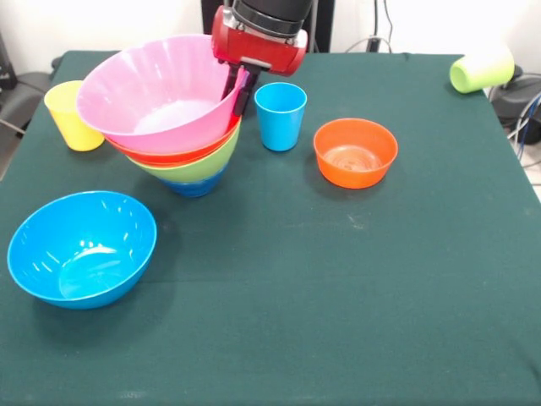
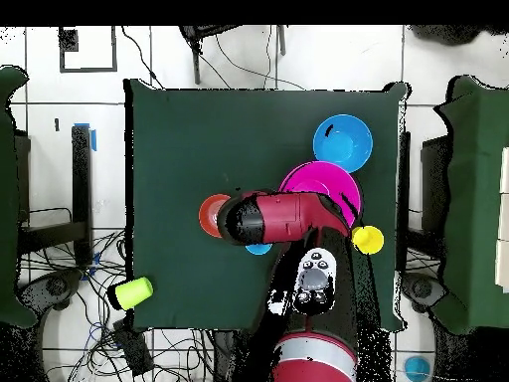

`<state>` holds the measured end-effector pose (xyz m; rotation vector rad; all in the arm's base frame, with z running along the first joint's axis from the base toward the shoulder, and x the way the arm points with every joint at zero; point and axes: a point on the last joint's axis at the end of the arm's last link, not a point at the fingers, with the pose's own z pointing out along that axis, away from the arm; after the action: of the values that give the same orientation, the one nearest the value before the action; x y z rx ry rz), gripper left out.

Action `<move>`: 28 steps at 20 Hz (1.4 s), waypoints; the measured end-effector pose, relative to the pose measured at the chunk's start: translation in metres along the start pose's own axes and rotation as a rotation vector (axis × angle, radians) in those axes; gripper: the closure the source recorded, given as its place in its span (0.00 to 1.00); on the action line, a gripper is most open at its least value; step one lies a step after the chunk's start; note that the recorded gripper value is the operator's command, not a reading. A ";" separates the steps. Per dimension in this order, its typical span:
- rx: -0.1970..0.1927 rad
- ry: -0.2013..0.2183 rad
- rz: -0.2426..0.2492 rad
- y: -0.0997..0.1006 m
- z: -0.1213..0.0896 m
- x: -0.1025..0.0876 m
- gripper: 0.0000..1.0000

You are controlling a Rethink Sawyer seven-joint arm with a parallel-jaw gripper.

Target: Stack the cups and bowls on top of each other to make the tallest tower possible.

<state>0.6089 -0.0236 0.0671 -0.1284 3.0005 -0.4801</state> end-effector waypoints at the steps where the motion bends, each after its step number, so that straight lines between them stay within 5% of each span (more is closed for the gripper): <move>1: 0.000 0.000 0.000 0.000 0.000 0.000 1.00; 6: 0.001 0.002 0.000 0.000 0.001 0.001 1.00; 7: 0.002 0.003 0.000 -0.001 0.001 0.001 0.00; 28: 0.009 0.007 0.010 -0.008 0.002 0.003 0.00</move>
<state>0.6071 -0.0325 0.0673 -0.1118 3.0037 -0.4946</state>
